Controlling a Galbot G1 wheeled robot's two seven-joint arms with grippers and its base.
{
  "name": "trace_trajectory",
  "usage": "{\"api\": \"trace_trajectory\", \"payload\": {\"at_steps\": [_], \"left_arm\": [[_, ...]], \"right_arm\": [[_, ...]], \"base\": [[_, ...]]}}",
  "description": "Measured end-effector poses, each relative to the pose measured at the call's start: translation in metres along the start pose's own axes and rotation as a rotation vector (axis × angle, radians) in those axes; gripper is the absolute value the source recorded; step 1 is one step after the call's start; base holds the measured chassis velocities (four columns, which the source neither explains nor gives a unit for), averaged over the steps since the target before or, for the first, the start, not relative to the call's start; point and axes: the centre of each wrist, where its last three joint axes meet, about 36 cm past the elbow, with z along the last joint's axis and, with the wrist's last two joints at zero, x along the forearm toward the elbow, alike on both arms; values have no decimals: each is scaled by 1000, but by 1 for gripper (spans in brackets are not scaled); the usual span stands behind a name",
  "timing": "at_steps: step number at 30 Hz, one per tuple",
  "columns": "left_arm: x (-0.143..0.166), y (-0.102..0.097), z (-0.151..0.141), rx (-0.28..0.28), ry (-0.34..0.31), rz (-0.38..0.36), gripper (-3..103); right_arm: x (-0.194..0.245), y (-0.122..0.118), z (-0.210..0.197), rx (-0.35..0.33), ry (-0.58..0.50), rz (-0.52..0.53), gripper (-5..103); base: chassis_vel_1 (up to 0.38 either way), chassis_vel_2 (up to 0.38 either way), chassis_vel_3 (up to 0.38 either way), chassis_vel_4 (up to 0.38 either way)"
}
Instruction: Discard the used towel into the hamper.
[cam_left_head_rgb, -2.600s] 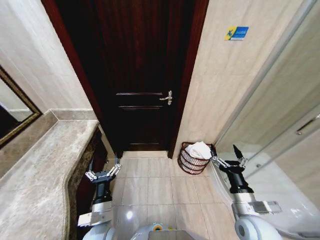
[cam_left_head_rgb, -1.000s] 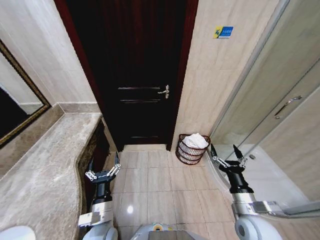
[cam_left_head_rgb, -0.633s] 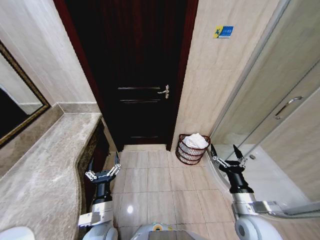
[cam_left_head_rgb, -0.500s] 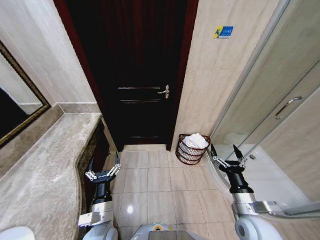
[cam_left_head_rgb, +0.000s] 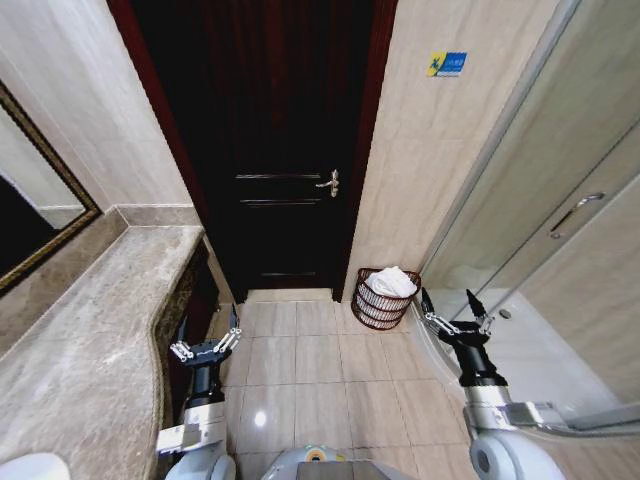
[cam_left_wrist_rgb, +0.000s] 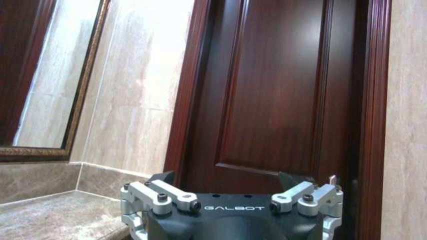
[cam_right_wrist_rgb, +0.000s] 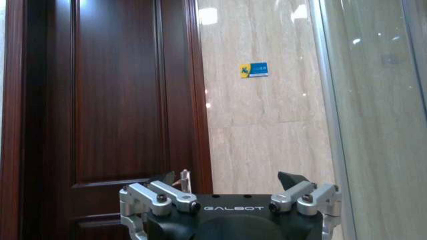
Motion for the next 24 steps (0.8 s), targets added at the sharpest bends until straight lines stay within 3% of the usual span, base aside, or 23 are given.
{"api": "trace_trajectory", "payload": {"at_steps": [24], "left_arm": [[0,0,0,0,0,0,100]], "right_arm": [[0,0,0,0,0,0,100]], "base": [[0,0,0,0]]}}
